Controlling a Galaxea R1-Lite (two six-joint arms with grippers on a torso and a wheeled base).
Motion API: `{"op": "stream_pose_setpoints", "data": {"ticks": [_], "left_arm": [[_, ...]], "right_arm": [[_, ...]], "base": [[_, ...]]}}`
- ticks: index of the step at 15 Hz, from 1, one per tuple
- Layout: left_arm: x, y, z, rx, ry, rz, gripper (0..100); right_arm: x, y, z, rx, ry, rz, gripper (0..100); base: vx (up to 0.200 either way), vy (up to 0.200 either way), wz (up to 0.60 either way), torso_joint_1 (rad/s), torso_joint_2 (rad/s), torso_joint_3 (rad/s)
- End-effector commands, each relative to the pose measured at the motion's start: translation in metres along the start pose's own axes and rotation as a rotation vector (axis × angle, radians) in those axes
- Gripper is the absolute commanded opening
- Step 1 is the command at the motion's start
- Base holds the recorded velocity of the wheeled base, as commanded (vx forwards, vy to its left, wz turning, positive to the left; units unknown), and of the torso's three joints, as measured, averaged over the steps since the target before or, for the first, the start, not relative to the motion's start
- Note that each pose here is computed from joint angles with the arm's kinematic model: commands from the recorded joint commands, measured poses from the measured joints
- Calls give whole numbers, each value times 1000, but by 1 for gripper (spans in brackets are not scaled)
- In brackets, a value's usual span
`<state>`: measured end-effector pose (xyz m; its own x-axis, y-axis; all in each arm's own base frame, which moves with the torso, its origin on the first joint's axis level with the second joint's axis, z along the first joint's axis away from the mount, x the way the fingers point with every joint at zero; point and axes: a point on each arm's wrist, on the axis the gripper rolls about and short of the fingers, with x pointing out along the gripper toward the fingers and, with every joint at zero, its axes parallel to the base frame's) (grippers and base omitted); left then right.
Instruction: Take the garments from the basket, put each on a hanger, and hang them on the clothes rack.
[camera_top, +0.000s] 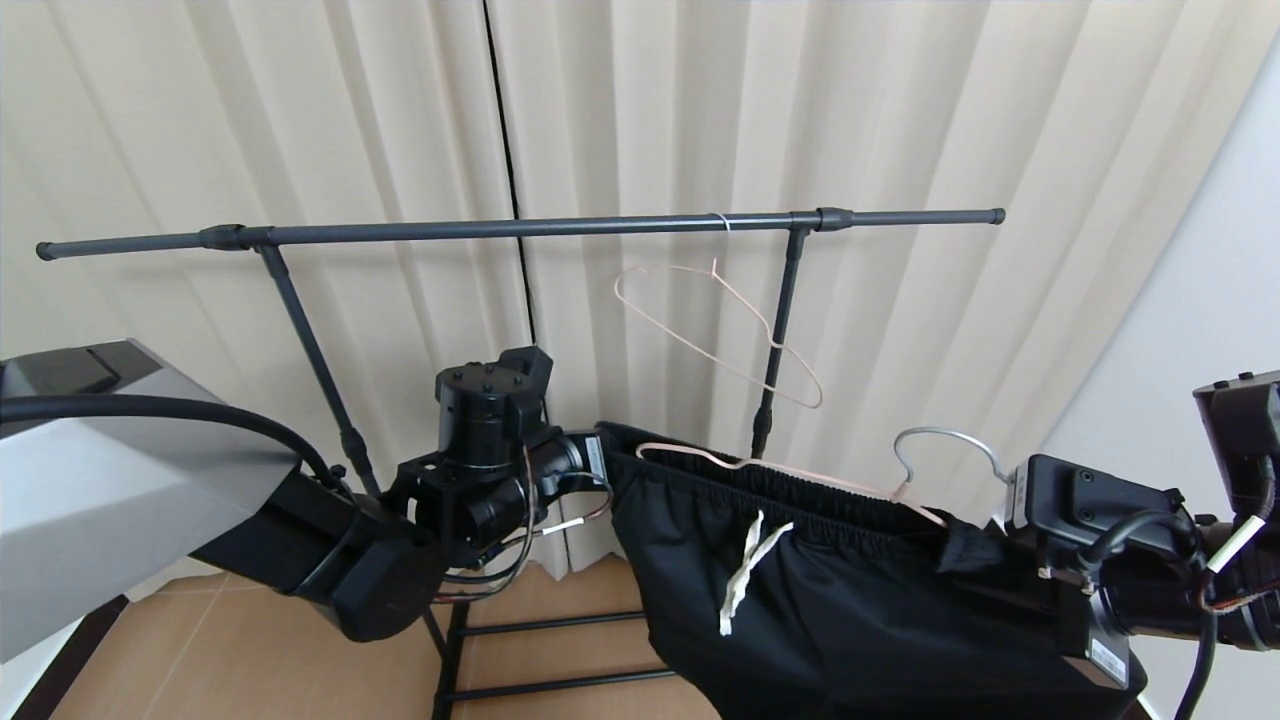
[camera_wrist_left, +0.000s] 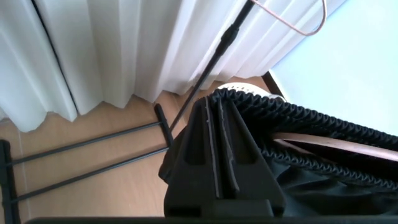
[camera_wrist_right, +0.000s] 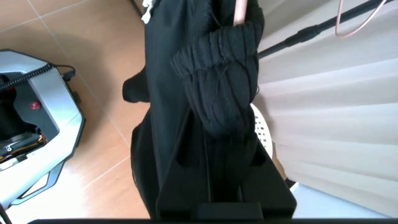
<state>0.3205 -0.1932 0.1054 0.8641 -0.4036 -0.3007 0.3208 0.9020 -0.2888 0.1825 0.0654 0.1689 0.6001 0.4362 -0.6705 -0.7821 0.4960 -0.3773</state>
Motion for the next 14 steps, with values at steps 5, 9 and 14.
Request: {"op": "stream_pose_setpoints", "data": {"ticks": [5,9,14], "left_arm": [[-2,-6,18,70,-59,-18,0],[-13,-17,41,126,-55,-23,0],[-30,-32,58,203,-8,-36,0]], "right_arm": [[9,-1,-5,15,34,21,0],[23,-9,-10,45,76,32,0],[40,-16,-10,46,70,25,0]], "base": [[0,0,0,0,0,0],[0,0,0,0,0,0],[0,0,0,0,0,0]]}}
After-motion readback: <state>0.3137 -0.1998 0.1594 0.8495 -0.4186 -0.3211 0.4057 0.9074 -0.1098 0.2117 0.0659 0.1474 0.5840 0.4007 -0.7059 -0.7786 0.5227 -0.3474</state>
